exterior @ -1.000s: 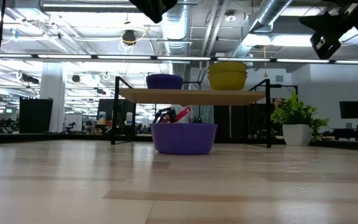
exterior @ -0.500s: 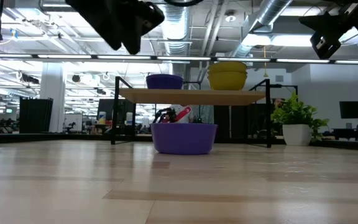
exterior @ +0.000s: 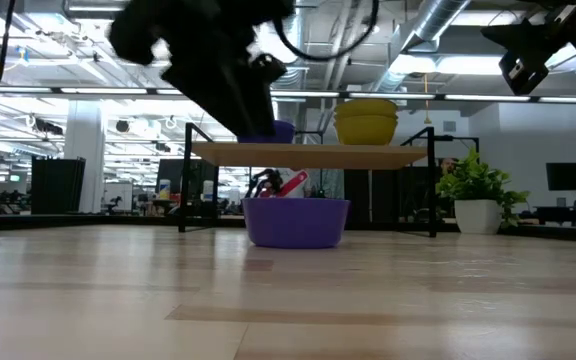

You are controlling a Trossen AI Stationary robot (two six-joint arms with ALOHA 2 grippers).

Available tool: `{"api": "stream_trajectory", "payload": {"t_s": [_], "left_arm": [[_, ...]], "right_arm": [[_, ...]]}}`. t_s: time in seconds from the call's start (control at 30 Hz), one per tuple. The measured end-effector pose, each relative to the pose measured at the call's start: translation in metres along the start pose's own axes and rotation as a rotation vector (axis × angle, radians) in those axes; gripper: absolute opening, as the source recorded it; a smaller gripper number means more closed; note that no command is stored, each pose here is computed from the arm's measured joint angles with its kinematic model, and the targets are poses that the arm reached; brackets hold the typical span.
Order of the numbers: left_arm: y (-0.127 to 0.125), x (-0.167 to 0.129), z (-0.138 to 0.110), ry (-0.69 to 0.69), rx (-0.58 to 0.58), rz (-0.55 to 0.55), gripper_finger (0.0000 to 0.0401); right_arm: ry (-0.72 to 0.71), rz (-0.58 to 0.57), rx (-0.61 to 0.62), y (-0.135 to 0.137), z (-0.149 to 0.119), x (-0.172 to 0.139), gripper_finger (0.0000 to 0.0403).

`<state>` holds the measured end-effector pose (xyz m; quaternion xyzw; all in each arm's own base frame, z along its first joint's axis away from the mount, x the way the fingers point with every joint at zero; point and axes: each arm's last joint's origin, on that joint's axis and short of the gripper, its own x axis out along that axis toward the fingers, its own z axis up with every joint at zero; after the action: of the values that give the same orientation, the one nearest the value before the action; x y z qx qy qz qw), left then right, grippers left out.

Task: Pick & Place Mini bowls
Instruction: Stack the blue bowl on top of the stacked blue bowl on the shelf

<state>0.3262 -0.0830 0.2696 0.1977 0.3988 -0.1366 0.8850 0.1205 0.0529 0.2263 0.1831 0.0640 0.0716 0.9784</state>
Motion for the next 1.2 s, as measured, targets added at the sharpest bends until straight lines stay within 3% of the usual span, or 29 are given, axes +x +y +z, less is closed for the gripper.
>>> {"api": "stream_trajectory", "payload": {"t_s": [0.43, 0.73, 1.2], "left_arm": [[0.013, 0.042, -0.016, 0.085, -0.021, -0.069, 0.0218], [0.018, 0.051, -0.02, 0.101, -0.034, -0.064, 0.0217], [0.019, 0.06, -0.03, 0.095, -0.048, -0.05, 0.0165]], "right_arm": [[0.001, -0.001, 0.0, 0.0, 0.0, 0.0, 0.0177], [0.0, 0.0, 0.0, 0.0, 0.0, 0.0, 0.0176], [0.001, 0.0, 0.0, 0.0, 0.0, 0.0, 0.0177]]}}
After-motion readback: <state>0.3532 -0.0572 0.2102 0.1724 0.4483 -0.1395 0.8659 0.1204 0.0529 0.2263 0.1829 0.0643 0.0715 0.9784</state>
